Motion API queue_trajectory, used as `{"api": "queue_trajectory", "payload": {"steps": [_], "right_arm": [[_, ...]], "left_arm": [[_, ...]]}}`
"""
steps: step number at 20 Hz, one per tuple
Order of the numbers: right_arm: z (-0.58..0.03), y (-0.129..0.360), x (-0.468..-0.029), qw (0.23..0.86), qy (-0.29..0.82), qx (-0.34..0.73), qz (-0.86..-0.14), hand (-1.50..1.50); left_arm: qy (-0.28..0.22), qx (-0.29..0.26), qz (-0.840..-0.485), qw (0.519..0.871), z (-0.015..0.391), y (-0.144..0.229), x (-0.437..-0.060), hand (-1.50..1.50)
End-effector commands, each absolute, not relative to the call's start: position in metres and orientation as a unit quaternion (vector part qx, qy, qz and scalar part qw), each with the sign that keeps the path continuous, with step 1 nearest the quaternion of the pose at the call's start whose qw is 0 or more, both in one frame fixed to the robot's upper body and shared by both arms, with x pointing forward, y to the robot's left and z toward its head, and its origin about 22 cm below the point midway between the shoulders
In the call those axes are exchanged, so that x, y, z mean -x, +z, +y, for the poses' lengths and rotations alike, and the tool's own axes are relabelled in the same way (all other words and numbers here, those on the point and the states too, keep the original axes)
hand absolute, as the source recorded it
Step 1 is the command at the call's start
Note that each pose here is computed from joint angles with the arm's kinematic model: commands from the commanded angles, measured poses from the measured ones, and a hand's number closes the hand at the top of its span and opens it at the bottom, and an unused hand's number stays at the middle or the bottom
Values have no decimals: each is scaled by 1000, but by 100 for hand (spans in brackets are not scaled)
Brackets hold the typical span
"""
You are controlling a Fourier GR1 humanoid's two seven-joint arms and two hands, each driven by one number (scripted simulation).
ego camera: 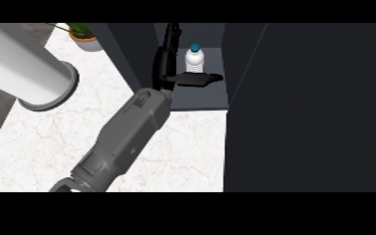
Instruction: Pick up the bottled water, place it into the cabinet and close the cabinet
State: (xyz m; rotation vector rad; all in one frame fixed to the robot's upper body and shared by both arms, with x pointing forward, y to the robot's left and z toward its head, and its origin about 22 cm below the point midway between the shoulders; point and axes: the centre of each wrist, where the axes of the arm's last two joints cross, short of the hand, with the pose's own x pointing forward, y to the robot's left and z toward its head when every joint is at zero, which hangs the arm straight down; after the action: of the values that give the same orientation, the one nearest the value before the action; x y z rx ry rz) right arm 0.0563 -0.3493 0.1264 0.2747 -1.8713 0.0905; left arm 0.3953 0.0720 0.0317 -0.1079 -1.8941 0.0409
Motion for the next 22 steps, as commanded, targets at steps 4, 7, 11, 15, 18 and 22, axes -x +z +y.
{"api": "queue_trajectory", "payload": {"steps": [4, 7, 11, 15, 18, 22], "right_arm": [[-327, 157, -41, 573, 60, -104, -811, -150], [-328, 159, -50, 571, 60, -102, -812, -150], [-323, 155, -50, 565, 52, -97, -817, -150], [-323, 161, -49, 565, 74, -105, -815, -150], [-330, 156, -46, 585, 103, -121, -796, 150], [-315, 152, -56, 582, 123, -139, -792, 150]], "left_arm": [[22, 98, -803, 587, 64, 9, -342, -150], [37, 118, -798, 590, 54, 6, -310, -150], [43, 128, -797, 589, 56, -1, -278, -150], [33, 170, -784, 596, 71, -8, -238, 150], [19, 174, -779, 602, 86, -8, -213, 150], [6, 187, -778, 600, 116, 1, -196, 150]]}}
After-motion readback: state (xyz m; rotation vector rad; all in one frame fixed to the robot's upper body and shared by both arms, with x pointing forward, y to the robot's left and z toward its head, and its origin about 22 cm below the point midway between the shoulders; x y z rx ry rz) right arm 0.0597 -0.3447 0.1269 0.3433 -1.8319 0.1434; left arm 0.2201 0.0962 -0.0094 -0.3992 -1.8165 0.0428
